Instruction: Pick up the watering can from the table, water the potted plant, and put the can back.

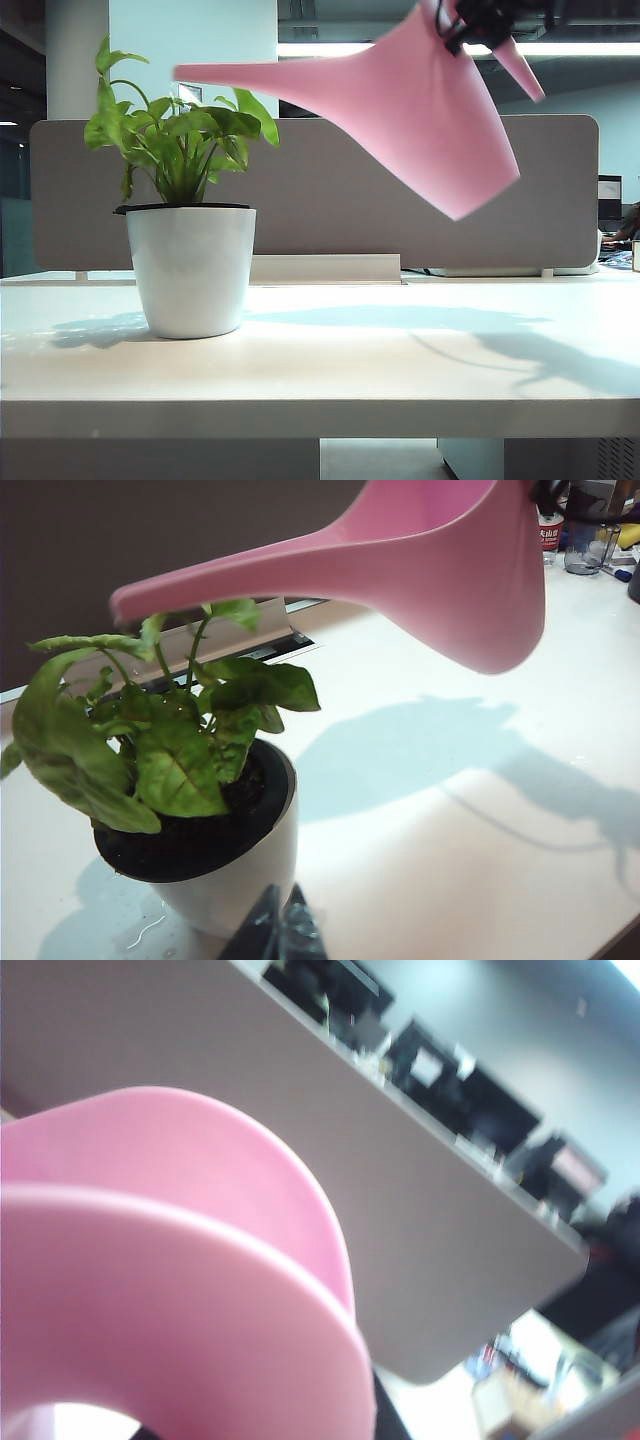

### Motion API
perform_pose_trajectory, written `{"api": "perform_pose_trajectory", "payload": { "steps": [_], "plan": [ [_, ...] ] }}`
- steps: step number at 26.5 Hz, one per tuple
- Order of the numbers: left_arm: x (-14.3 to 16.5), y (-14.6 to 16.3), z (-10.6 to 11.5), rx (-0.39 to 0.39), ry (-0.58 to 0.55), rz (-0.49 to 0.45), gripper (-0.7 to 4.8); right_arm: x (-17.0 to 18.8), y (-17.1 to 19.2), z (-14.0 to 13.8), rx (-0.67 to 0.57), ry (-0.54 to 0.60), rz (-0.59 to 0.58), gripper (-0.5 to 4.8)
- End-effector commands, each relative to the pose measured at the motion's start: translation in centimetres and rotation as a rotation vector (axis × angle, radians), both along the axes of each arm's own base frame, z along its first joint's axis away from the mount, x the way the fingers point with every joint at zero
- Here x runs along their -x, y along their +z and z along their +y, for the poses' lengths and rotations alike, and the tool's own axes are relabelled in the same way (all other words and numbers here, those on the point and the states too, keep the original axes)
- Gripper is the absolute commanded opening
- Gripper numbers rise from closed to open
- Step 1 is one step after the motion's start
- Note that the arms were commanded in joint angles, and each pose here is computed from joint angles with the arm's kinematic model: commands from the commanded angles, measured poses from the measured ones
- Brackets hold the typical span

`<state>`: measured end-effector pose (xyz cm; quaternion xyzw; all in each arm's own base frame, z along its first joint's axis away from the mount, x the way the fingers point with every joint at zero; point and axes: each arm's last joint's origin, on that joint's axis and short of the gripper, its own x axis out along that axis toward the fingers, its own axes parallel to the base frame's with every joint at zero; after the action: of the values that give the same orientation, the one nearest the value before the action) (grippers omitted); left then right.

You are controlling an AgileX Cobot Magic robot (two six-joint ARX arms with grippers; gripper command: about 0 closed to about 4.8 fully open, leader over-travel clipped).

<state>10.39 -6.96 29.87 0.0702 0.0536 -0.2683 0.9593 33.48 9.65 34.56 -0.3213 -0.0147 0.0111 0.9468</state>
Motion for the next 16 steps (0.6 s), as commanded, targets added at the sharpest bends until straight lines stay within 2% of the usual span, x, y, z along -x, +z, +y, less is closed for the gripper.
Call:
{"api": "perform_pose_trajectory", "payload": {
  "steps": [1, 7, 10, 16],
  "plan": [
    [0.0, 0.3, 0.0, 0.011, -0.001, -0.014, 0.04, 0.1, -0.1, -1.2, -0.153, 0.047, -0.057, -0.02],
    [0.0, 0.3, 0.0, 0.01, -0.001, -0.014, 0.04, 0.1, -3.8, -3.0, -0.316, 0.12, -0.067, -0.02],
    [0.0, 0.3, 0.0, 0.01, -0.001, -0.014, 0.04, 0.3, -6.4, -3.6, -0.46, 0.183, -0.077, -0.02],
    [0.0, 0.2, 0.0, 0.01, -0.001, -0.013, 0.04, -0.2, -12.0, -3.5, -0.533, 0.19, -0.053, -0.02]
  ]
}}
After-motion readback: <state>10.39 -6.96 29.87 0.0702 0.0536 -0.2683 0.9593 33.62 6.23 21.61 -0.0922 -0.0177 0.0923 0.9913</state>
